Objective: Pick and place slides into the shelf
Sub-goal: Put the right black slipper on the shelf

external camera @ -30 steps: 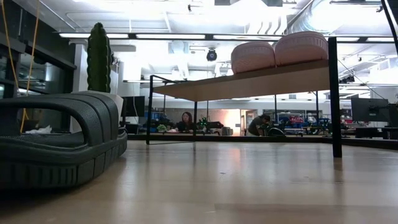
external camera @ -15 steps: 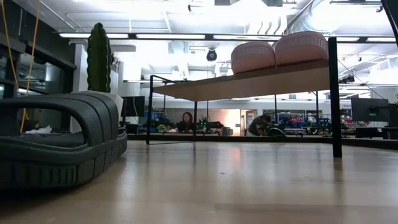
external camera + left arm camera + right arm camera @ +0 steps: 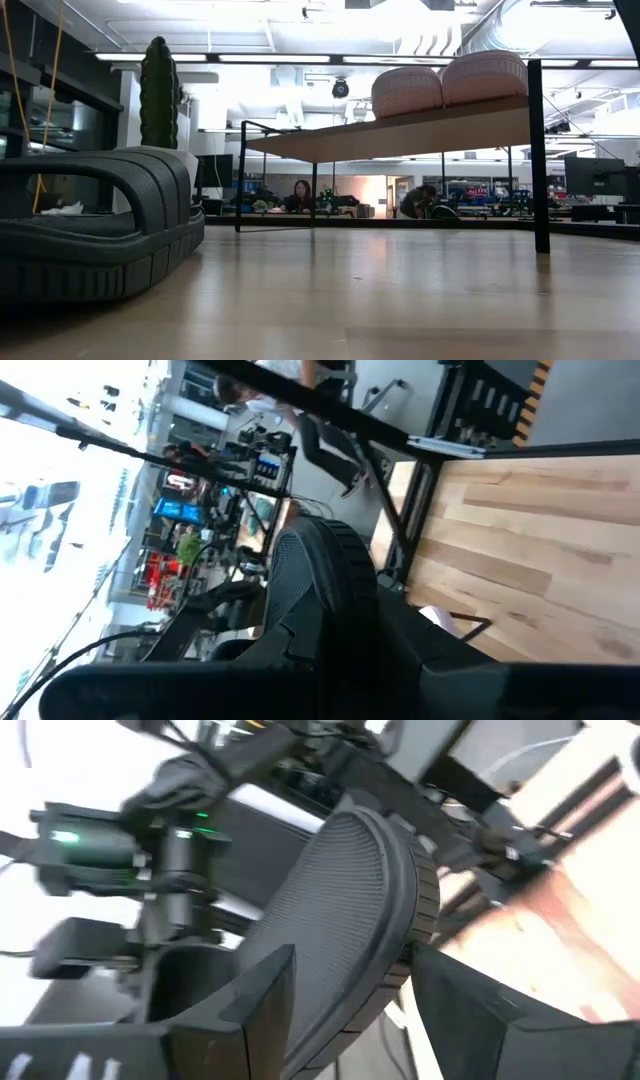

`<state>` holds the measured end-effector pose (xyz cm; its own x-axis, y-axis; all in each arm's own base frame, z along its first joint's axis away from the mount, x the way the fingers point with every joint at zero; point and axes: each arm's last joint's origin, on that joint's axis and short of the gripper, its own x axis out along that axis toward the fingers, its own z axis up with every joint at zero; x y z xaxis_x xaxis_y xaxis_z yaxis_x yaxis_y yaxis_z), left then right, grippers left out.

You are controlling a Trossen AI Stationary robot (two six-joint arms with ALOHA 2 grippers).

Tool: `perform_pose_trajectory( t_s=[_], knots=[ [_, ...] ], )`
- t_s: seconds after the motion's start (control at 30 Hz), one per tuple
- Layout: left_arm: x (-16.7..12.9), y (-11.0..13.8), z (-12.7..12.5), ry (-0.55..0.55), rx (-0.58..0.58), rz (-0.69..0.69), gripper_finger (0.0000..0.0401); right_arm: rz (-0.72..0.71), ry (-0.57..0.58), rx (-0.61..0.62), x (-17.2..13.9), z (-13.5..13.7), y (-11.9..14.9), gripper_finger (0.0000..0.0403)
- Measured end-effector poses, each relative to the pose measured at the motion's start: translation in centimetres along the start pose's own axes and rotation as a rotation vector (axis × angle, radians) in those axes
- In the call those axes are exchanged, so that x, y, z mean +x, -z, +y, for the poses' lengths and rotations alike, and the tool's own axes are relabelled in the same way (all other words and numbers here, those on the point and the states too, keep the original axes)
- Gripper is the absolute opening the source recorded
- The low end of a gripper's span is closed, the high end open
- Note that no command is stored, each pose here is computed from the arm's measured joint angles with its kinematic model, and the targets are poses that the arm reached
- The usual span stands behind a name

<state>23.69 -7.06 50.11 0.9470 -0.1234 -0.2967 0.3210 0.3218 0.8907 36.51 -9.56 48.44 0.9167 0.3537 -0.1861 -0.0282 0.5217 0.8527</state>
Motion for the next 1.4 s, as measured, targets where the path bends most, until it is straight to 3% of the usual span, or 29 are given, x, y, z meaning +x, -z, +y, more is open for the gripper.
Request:
perform_pose_trajectory(
  t_s=[0.1, 0.3, 0.63, 1.0, 1.4],
  knots=[
    [0.4, 0.0, -0.1, 0.011, 0.002, 0.001, 0.0038, -0.005, -0.049, -0.011, 0.0, 0.4, -0.2, 0.0188],
    [0.4, 0.0, -0.2, 0.015, 0.002, 0.011, 0.0038, -0.004, -0.035, -0.01, 0.0, 0.3, -0.1, 0.0188],
    [0.5, 0.1, -0.2, 0.007, -0.001, 0.031, 0.0038, 0.008, 0.048, -0.011, -0.6, -0.8, -0.2, 0.0188],
    [0.5, -0.1, 0.3, -0.039, -0.01, 0.005, 0.0038, -0.085, 0.176, -0.033, -2.2, -2.5, -1.6, 0.0188],
    [0.5, -0.2, 0.3, -0.035, -0.011, -0.002, 0.0038, -0.062, 0.083, -0.03, -1.3, -1.4, -1.2, 0.0188]
  ],
)
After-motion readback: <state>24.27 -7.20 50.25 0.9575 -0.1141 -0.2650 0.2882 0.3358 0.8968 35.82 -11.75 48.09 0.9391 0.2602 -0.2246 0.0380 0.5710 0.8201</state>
